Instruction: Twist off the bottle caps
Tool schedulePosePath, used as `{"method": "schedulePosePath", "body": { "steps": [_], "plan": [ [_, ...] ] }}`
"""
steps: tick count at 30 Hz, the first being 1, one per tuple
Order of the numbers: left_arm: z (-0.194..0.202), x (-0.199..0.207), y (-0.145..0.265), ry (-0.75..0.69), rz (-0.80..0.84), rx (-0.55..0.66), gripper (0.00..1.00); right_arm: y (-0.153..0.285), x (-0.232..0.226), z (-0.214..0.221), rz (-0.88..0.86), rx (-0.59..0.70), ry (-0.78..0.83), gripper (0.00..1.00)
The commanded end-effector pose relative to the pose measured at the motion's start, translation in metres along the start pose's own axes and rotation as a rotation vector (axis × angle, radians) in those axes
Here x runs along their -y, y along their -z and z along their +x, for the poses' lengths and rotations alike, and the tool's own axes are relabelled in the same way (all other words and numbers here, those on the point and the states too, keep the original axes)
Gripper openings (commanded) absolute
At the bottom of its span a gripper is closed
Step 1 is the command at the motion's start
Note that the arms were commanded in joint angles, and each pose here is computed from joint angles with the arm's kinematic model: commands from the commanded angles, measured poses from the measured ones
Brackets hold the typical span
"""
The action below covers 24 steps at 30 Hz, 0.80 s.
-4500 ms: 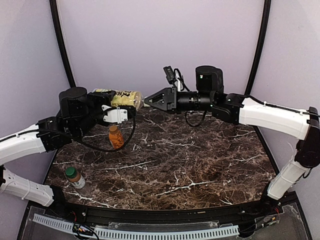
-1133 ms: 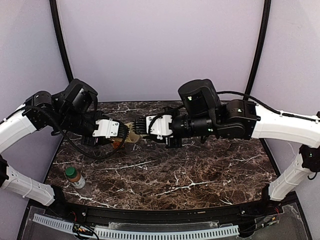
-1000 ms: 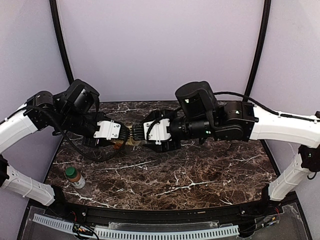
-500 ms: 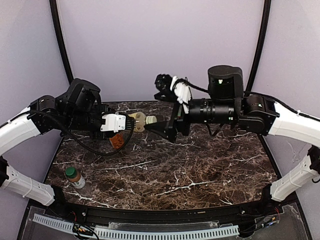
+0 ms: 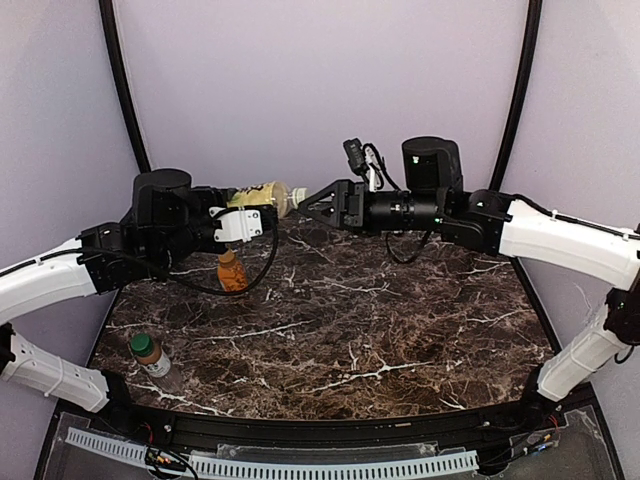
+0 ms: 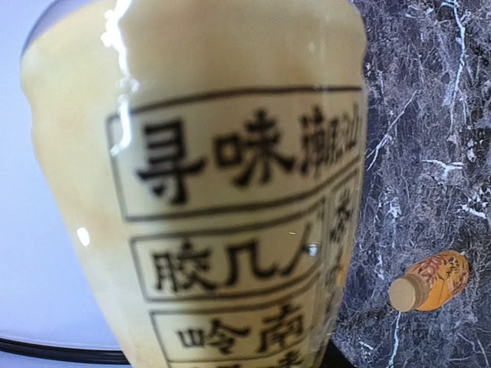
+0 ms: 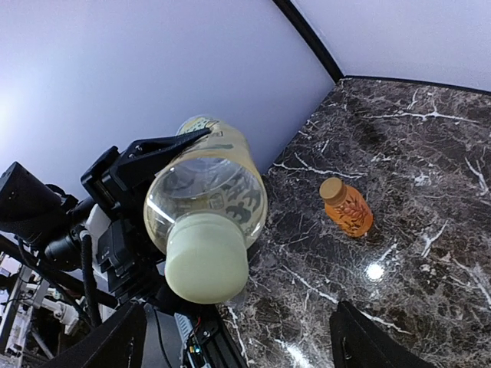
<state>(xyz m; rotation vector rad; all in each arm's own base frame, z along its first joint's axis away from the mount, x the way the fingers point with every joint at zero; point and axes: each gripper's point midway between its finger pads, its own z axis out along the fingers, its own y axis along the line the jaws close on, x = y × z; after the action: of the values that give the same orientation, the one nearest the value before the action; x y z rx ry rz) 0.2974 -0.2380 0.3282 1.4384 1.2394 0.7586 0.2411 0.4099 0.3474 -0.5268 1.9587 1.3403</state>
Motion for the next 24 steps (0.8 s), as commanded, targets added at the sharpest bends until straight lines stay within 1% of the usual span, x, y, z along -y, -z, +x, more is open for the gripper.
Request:
{"method": "schedulePosePath", "body": {
  "steps": [1,4,7,9,17,21,24],
  "plan": [
    [0.005,-0.025,0.009,0.010,-0.114,-0.014,0.26,-0.005,-0.029,-0.015,-0.142,0.027,-0.059,0.79],
    [0.006,-0.023,0.009,0.005,-0.111,-0.015,0.26,-0.008,-0.031,-0.017,-0.165,0.036,-0.056,0.72],
    [0.005,-0.024,0.009,0.002,-0.112,-0.010,0.26,-0.010,-0.026,-0.020,-0.160,0.045,-0.062,0.69],
    [0.004,-0.023,0.009,-0.001,-0.111,-0.009,0.26,-0.010,-0.026,-0.024,-0.171,0.058,-0.070,0.65],
    [0.003,-0.020,0.008,-0.010,-0.105,-0.004,0.26,-0.017,-0.024,-0.027,-0.189,0.051,-0.075,0.44],
    [0.002,-0.020,0.008,-0.015,-0.104,-0.001,0.26,-0.017,-0.021,-0.030,-0.182,0.061,-0.075,0.43],
    [0.002,-0.019,0.008,-0.020,-0.101,0.000,0.26,-0.015,-0.019,-0.034,-0.175,0.073,-0.068,0.46]
  ]
}}
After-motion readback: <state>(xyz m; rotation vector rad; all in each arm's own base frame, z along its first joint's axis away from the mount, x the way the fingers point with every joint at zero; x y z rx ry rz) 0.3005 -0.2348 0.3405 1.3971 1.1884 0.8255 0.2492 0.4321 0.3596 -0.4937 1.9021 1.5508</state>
